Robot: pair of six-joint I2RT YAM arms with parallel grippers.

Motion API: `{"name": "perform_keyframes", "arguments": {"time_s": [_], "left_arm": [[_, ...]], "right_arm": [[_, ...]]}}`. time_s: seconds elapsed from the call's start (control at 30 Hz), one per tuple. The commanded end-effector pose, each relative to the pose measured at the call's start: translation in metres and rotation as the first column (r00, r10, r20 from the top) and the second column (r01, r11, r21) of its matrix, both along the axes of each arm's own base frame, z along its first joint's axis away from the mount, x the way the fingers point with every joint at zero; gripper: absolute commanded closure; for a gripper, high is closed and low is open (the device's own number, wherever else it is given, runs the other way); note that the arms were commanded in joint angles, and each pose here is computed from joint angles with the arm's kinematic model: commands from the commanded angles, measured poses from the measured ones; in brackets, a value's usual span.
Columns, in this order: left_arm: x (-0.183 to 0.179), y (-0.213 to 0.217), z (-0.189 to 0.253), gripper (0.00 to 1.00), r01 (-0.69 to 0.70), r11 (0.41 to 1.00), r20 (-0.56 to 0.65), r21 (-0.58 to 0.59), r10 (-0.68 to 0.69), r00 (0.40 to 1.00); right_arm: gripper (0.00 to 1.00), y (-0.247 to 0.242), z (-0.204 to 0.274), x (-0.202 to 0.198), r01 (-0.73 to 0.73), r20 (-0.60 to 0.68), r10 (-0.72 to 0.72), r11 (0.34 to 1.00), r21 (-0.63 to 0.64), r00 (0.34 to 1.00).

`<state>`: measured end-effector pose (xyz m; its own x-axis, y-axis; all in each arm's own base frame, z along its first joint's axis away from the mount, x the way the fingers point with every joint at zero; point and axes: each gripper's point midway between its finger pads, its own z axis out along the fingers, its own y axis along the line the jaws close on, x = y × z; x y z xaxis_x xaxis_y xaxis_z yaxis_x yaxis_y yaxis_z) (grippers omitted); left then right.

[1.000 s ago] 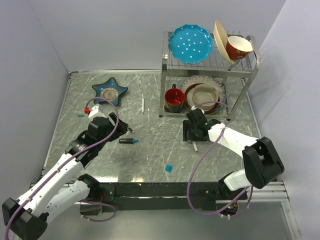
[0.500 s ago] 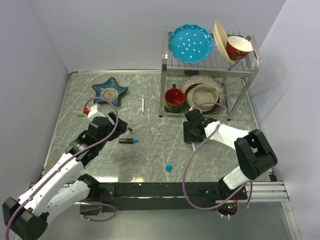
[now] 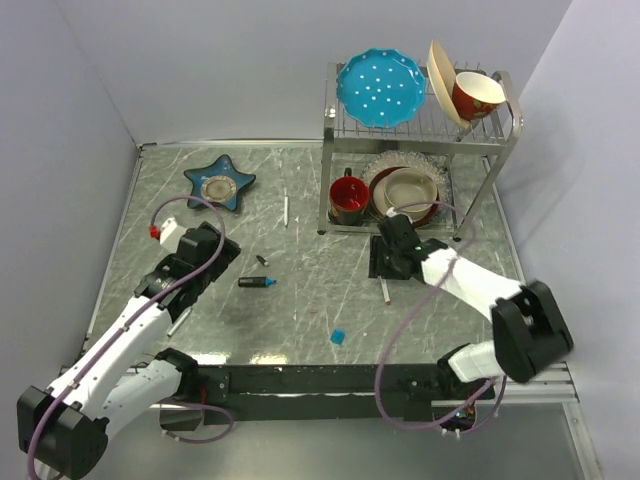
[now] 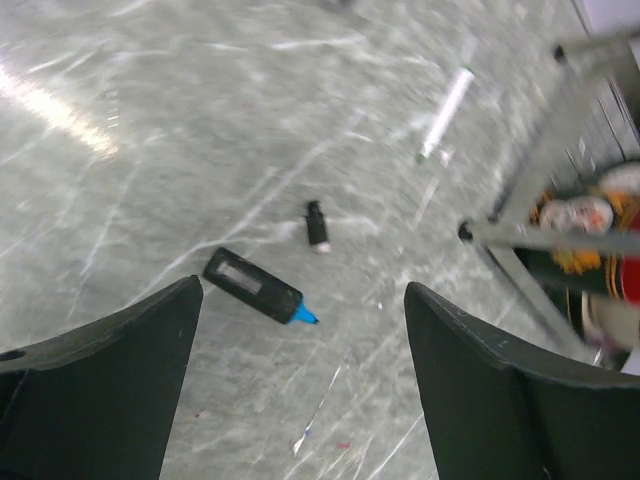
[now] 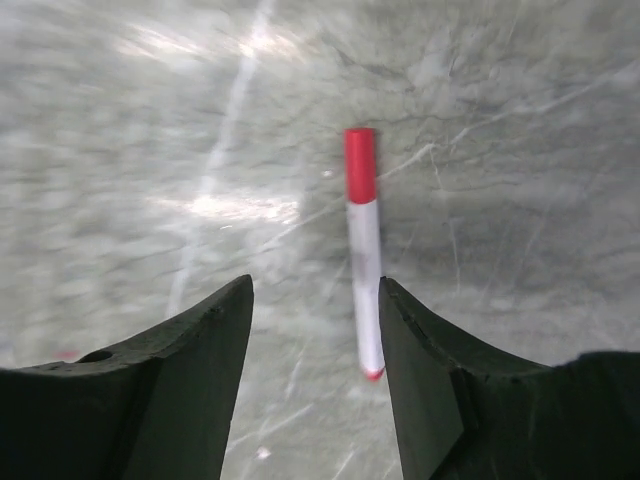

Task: Insert the pens into the pen caps

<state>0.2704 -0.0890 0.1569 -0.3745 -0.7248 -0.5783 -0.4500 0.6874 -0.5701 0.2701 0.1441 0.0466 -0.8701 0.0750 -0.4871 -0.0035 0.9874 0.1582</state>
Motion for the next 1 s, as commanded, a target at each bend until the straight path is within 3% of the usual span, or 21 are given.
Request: {"name": "perform_keyframes", "arguments": {"time_s": [0.0,0.07,0.17,0.2,0.27,0.3,0.43,0.47,0.53,0.57,0.6,0.67,0.8,0.97], "left_arm": [[0.001,0.002,-0.006,0.16,-0.081,0.992,-0.022,-0.093,0.079,0.997],[0.009,-0.014,-0.001,0.19,0.084,0.996,0.033,-0.037,-0.083,0.996],[0.017,-0.034,0.022,0.19,0.330,0.936,0.090,0.124,-0.342,0.936],[0.016,-0.034,0.024,0.19,0.430,0.867,0.059,0.253,-0.458,0.887],[0.020,-0.044,0.045,0.18,0.534,0.773,0.042,0.342,-0.580,0.813],[0.018,-0.038,0.042,0.18,0.589,0.681,-0.031,0.434,-0.642,0.766],[0.025,-0.025,0.040,0.19,0.652,0.467,-0.181,0.597,-0.714,0.677],[0.025,-0.019,0.031,0.20,0.673,0.361,-0.246,0.646,-0.736,0.630],[0.024,-0.018,0.021,0.23,0.692,0.239,-0.302,0.681,-0.770,0.563],[0.018,-0.019,0.002,0.26,0.719,0.110,-0.366,0.686,-0.802,0.472],[0.015,-0.023,-0.005,0.26,0.727,0.047,-0.389,0.685,-0.820,0.420],[0.002,-0.035,-0.027,0.30,0.762,-0.118,-0.460,0.637,-0.851,0.253],[-0.007,-0.050,-0.056,0.34,0.792,-0.274,-0.524,0.545,-0.849,0.067],[-0.006,-0.053,-0.083,0.31,0.799,-0.374,-0.582,0.470,-0.813,-0.038]], "right_arm": [[0.39,0.009,0.051,0.000,-0.005,0.144,-0.013,0.992,0.129,0.990],[0.38,0.014,0.057,-0.007,-0.038,0.166,0.011,0.986,0.164,0.986],[0.38,0.023,0.077,-0.018,-0.093,0.229,0.036,0.965,0.243,0.973],[0.38,0.028,0.092,-0.022,-0.125,0.271,0.046,0.951,0.283,0.961],[0.38,0.030,0.103,-0.028,-0.146,0.304,0.044,0.935,0.323,0.952],[0.38,0.033,0.119,-0.031,-0.176,0.347,0.045,0.917,0.357,0.937],[0.38,0.033,0.154,-0.038,-0.221,0.445,0.017,0.885,0.410,0.895],[0.38,0.031,0.159,-0.039,-0.222,0.461,0.008,0.884,0.412,0.887],[0.38,0.024,0.172,-0.042,-0.220,0.497,-0.017,0.883,0.414,0.868],[0.38,0.023,0.174,-0.043,-0.221,0.505,-0.022,0.882,0.417,0.863],[0.38,0.021,0.179,-0.045,-0.223,0.519,-0.031,0.880,0.420,0.854],[0.38,0.020,0.183,-0.049,-0.231,0.527,-0.032,0.874,0.427,0.849],[0.38,0.018,0.182,-0.054,-0.232,0.524,-0.032,0.873,0.430,0.851],[0.38,0.009,0.185,-0.055,-0.211,0.544,-0.049,0.889,0.405,0.838]]}}
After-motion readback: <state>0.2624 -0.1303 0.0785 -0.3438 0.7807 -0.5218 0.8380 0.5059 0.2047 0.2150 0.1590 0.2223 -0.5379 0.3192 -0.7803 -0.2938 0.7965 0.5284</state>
